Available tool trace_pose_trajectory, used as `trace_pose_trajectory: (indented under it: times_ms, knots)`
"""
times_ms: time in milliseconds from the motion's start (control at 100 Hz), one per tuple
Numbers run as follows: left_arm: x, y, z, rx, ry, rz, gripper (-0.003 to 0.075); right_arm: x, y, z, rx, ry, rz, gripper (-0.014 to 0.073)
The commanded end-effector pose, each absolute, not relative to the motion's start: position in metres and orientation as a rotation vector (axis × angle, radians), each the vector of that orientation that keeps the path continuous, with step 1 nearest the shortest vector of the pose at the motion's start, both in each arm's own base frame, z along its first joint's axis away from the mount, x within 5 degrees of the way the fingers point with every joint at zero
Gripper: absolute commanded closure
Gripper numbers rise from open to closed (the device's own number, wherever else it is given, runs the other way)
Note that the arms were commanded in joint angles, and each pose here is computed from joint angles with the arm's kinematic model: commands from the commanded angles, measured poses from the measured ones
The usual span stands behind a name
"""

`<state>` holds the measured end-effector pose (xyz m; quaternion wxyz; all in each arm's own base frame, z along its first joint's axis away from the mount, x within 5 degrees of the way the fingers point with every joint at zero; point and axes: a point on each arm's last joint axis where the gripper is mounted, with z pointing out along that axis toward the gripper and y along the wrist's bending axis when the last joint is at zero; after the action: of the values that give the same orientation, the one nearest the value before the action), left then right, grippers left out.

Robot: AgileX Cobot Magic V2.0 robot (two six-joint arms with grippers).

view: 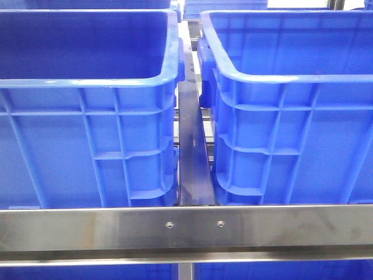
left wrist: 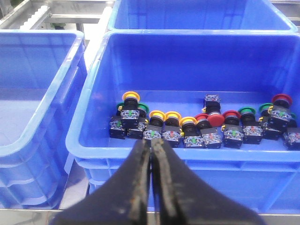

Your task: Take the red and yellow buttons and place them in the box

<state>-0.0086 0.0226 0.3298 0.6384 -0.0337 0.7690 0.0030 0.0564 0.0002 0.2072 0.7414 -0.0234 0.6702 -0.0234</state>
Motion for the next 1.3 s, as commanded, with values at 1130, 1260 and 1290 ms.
trace_pose_trajectory:
  times_ms: [1130,1260,1290]
  knots:
    - [-0.004,0.020,0.340,-0.062,1.666,-0.016,0.0739,0.053,0.000,0.216,-0.052,1.361,-0.061,0.0663]
    - [0.005,0.015,0.334,-0.046,1.619,-0.018,0.0739,0.053,0.000,0.216,-0.052,1.361,-0.061,0.0663]
    - [0.009,0.014,0.330,-0.045,1.615,-0.016,0.0739,0.053,0.000,0.216,-0.052,1.361,-0.061,0.0663]
